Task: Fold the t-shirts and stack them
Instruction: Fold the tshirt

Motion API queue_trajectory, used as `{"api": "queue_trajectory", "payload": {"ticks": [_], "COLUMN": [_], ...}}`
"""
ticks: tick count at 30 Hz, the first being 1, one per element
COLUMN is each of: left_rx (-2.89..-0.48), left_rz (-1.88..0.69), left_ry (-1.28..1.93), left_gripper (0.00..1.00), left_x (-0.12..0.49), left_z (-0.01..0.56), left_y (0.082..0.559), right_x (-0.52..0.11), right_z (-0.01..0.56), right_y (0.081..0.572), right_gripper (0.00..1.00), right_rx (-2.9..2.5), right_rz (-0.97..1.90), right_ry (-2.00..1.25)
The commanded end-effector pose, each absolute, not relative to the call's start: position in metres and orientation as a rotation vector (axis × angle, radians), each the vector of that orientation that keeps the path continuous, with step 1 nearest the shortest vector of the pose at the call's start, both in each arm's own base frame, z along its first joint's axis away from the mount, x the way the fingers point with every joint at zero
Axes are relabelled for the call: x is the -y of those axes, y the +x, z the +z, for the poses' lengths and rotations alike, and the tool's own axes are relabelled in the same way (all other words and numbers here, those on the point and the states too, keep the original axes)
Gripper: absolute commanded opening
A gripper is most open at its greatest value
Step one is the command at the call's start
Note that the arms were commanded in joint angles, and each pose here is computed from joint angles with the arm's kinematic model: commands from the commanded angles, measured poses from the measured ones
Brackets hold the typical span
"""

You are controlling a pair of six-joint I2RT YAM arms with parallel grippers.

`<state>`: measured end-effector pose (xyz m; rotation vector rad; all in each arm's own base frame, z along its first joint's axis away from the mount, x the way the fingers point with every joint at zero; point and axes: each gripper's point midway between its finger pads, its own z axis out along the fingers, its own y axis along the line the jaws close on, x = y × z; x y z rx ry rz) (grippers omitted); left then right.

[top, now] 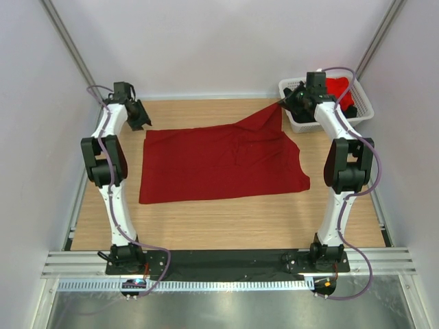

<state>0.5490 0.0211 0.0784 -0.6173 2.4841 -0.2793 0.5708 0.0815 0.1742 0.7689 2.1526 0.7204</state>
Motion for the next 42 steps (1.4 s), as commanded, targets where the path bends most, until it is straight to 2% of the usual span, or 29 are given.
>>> {"api": "queue_trajectory", "payload": {"ticks": [1, 9, 18, 21, 25, 27, 28, 42], "left_rx": [-2.476, -2.537, -2.567, -2.573, -2.569, -2.566, -2.556, -2.377], "left_rz": [-0.163, -0.171, -0.182, -0.152, -0.173, -0.201, -0.210, -0.267], "left_ry": [-0.504, -0.484, -0.445, -0.452, -0.450, -0.450, -0.460, -0.480], "left_gripper": [0.43, 0.47, 0.43, 0.34, 0.11, 0.06, 0.00, 0.00], "left_x": [-0.039, -0.034, -0.024, -0.029, -0.026, -0.023, -0.022, -0.021], "left_z": [0.079, 0.055, 0.036, 0.031, 0.034, 0.036, 0.041, 0.125], "left_y": [0.561, 0.559, 0.567, 0.570, 0.574, 0.575, 0.576, 0.594], "right_x": [-0.081, -0.081, -0.081, -0.082, -0.082, -0.082, -0.082, -0.075], "right_z": [0.189, 0.190, 0.187, 0.186, 0.187, 0.188, 0.187, 0.214], "right_y": [0.575, 0.578, 0.579, 0.580, 0.580, 0.580, 0.581, 0.593], "right_gripper": [0.01, 0.01, 0.01, 0.01, 0.01, 0.01, 0.01, 0.01], "right_rx": [-2.105, -2.098, -2.102, -2.107, -2.111, -2.107, -2.107, -2.065], "right_rz": [0.739, 0.742, 0.739, 0.740, 0.743, 0.740, 0.741, 0.721], "right_ry": [0.730, 0.728, 0.728, 0.729, 0.729, 0.734, 0.738, 0.770]}}
